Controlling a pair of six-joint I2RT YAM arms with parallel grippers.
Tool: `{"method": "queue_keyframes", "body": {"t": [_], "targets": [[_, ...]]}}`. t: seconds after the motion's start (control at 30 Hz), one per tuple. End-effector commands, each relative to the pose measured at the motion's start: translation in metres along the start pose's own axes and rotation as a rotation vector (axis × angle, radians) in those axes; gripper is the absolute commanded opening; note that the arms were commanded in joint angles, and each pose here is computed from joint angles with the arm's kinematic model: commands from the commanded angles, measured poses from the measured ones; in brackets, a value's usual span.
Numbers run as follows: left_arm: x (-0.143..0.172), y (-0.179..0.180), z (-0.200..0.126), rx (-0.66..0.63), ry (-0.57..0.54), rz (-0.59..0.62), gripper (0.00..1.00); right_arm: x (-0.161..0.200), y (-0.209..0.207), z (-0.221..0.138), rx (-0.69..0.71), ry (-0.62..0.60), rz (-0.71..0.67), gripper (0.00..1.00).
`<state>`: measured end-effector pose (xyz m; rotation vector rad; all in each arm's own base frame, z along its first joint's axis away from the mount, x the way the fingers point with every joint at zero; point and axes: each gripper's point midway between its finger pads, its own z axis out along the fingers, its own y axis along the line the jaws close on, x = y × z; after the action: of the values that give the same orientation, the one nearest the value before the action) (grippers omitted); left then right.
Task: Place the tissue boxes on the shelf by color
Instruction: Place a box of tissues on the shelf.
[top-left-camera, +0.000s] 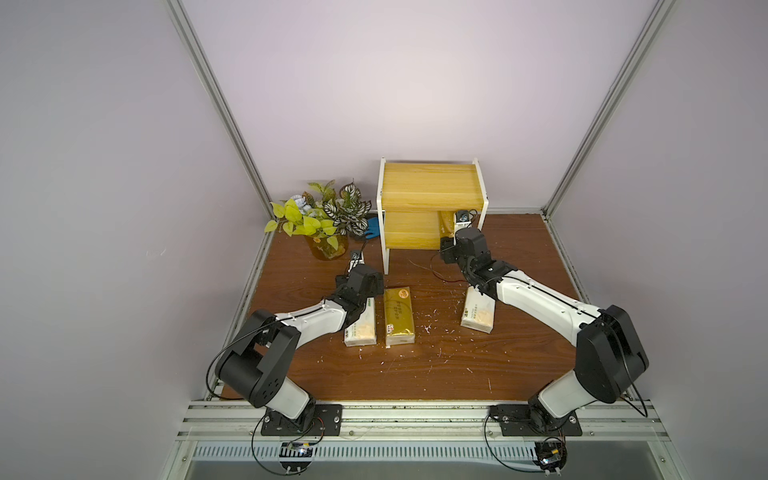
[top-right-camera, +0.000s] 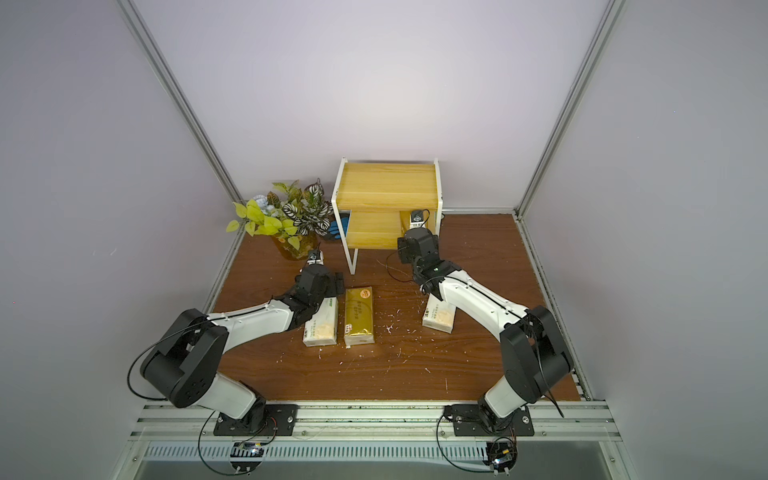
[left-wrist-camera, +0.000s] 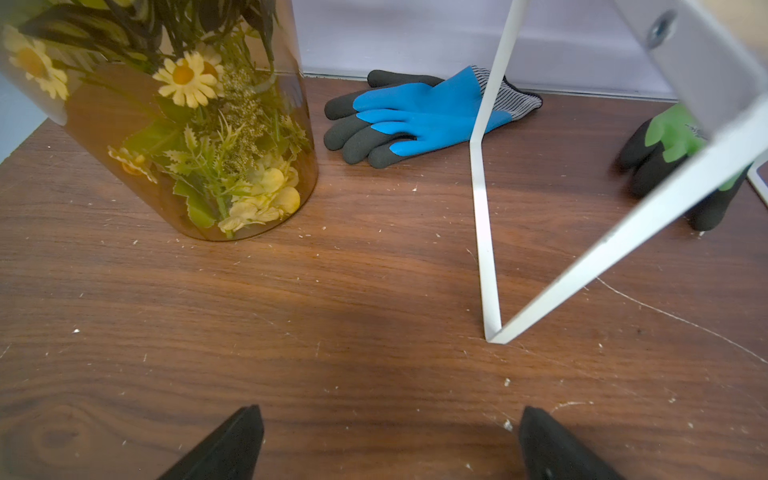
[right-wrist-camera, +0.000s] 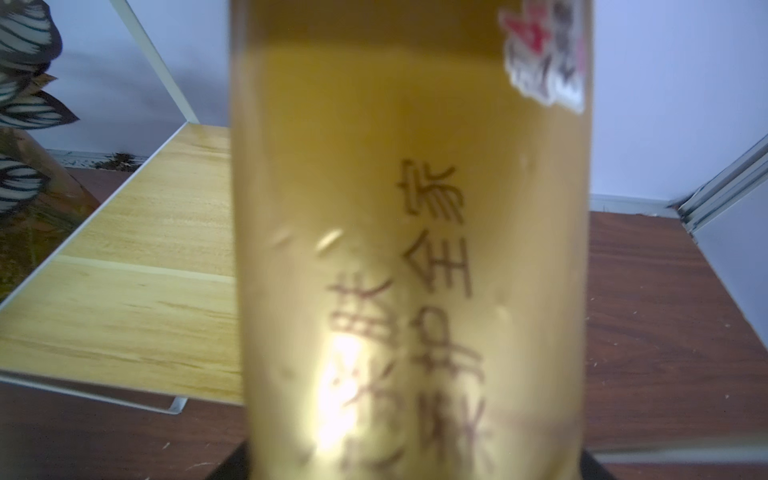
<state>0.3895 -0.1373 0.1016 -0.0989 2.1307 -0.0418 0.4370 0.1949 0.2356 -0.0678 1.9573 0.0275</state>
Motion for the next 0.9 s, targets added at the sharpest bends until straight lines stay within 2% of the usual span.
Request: {"method": "queue_keyframes", "body": {"t": [0.0,0.23,0.4,0.87], "targets": [[-0.001,-0.009,0.001,0.022,0.010,0.015,1.00,-0.049,-0.008,-0.010,0.035,-0.146,0.080,0.79],[-0.006,-0.015,0.005,0.034,0.010,0.021,1.00,-0.053,-0.005,-0.009,0.021,-0.162,0.072,0.81],[-0.005,-0.018,0.007,0.042,0.016,0.025,1.00,-0.058,-0.002,-0.016,-0.015,-0.179,0.076,0.92],[0.000,-0.021,0.011,0.056,0.032,0.019,1.00,-0.036,-0.007,-0.044,-0.063,-0.144,0.138,0.91]]}}
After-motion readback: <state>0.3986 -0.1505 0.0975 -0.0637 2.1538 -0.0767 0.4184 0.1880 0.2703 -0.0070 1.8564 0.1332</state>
